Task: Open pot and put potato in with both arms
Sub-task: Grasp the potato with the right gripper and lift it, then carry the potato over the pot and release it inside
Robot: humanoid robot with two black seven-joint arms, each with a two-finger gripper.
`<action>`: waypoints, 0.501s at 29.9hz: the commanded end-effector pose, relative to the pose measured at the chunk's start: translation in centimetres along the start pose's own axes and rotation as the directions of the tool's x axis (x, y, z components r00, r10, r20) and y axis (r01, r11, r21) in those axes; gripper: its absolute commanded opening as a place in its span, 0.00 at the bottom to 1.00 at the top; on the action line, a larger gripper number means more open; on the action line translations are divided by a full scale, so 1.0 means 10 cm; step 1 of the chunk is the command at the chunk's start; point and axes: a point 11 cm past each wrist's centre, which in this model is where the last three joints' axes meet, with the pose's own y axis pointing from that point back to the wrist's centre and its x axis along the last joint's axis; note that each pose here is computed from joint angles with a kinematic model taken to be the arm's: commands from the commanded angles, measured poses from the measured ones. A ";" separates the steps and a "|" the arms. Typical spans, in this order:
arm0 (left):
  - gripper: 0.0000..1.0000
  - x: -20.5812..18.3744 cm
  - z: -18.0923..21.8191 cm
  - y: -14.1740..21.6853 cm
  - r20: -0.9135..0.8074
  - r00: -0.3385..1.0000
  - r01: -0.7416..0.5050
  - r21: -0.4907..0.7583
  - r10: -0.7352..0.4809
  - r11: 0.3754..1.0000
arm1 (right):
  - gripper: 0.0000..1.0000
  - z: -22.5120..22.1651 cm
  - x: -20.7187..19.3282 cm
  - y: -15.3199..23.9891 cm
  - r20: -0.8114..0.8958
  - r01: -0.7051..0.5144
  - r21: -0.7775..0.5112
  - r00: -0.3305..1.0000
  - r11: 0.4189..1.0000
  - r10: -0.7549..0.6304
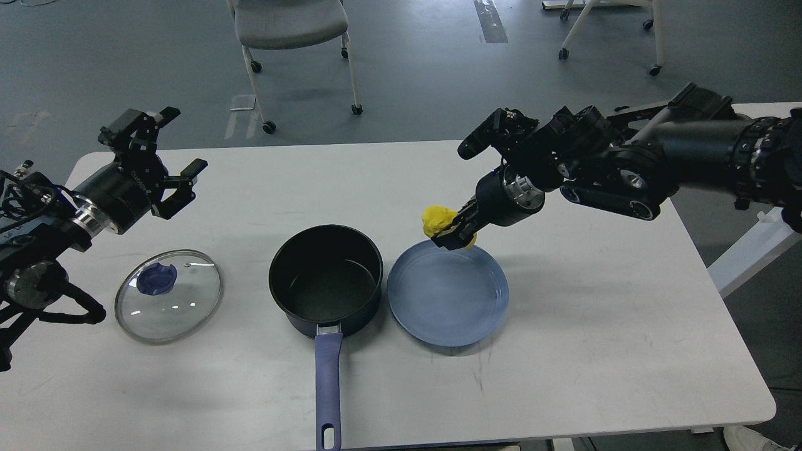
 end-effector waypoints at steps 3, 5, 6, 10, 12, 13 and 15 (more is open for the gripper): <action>0.98 0.00 0.00 0.00 0.000 1.000 0.000 0.000 0.000 1.000 | 0.17 -0.36 0.33 -0.09 0.038 -0.071 0.090 0.997 0.993 0.068; 0.98 0.00 0.00 0.00 0.001 1.000 0.001 -0.001 -0.001 1.000 | 0.17 -0.50 0.37 -0.20 0.027 -0.063 0.118 0.998 0.991 0.060; 0.98 0.00 0.01 0.00 0.001 1.000 0.001 -0.001 -0.001 1.000 | 0.17 -0.63 0.36 -0.31 0.009 -0.045 0.141 0.999 0.989 0.044; 0.98 0.00 0.00 0.00 -0.001 1.000 0.001 0.000 -0.001 1.000 | 0.17 -0.64 0.35 -0.41 0.008 -0.043 0.137 0.999 0.990 0.042; 0.98 0.00 0.00 0.00 -0.001 1.000 0.001 0.000 -0.001 1.000 | 0.17 -0.52 0.24 -0.47 0.033 -0.034 0.117 0.999 0.993 0.030; 0.98 0.00 0.00 0.00 -0.001 1.000 0.001 0.000 -0.001 1.000 | 0.17 -0.52 0.24 -0.47 0.034 -0.034 0.117 0.999 0.993 0.030; 0.98 -0.01 0.00 0.00 -0.002 1.000 0.002 0.000 -0.002 1.000 | 0.17 -0.45 0.15 -0.50 0.039 -0.020 0.099 0.999 0.995 0.017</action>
